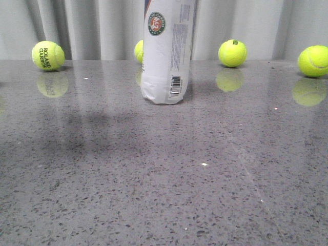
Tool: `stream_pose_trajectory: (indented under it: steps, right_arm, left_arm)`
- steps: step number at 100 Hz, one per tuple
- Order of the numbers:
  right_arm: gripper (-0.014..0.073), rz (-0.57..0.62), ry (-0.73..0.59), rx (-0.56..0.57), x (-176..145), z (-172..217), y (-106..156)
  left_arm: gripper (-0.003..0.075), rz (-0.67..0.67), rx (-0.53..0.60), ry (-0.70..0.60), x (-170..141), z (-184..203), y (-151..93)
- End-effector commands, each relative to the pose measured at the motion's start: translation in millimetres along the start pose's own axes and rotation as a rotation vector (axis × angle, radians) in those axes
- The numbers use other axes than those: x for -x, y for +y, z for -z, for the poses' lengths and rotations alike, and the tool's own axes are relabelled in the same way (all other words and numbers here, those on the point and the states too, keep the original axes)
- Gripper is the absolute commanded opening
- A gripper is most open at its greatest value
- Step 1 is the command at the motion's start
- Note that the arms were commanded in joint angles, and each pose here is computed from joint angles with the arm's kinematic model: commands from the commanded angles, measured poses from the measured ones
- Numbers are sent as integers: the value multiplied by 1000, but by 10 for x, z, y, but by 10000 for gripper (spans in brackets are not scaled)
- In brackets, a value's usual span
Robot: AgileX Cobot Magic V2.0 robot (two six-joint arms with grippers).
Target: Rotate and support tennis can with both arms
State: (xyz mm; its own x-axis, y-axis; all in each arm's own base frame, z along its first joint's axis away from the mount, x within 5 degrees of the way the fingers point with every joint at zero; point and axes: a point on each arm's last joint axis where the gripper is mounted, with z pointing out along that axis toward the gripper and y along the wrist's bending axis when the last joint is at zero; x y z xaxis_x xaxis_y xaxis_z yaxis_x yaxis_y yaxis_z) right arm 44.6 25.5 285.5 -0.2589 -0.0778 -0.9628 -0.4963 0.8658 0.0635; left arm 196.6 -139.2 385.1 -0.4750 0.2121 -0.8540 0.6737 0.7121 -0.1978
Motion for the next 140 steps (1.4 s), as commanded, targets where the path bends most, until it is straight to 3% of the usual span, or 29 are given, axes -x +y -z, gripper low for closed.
stream_pose_trajectory:
  steps: [1, 32, 66, 140]
  right_arm:
    - [-59, 12, -97, -1, 143, 28, 5]
    - [-59, 12, -97, -1, 143, 28, 5]
    - [-59, 12, -97, -1, 143, 28, 5]
    - [-59, 12, -97, -1, 143, 28, 5]
  left_arm:
    - [-20, -15, 22, -108, 89, 139, -34]
    - [-20, -104, 99, -133, -89, 306, -15]
    - [-20, -164, 243, -342, -336, 482, 74]
    - [-20, -14, 561, -505, -1268, 834, 412]
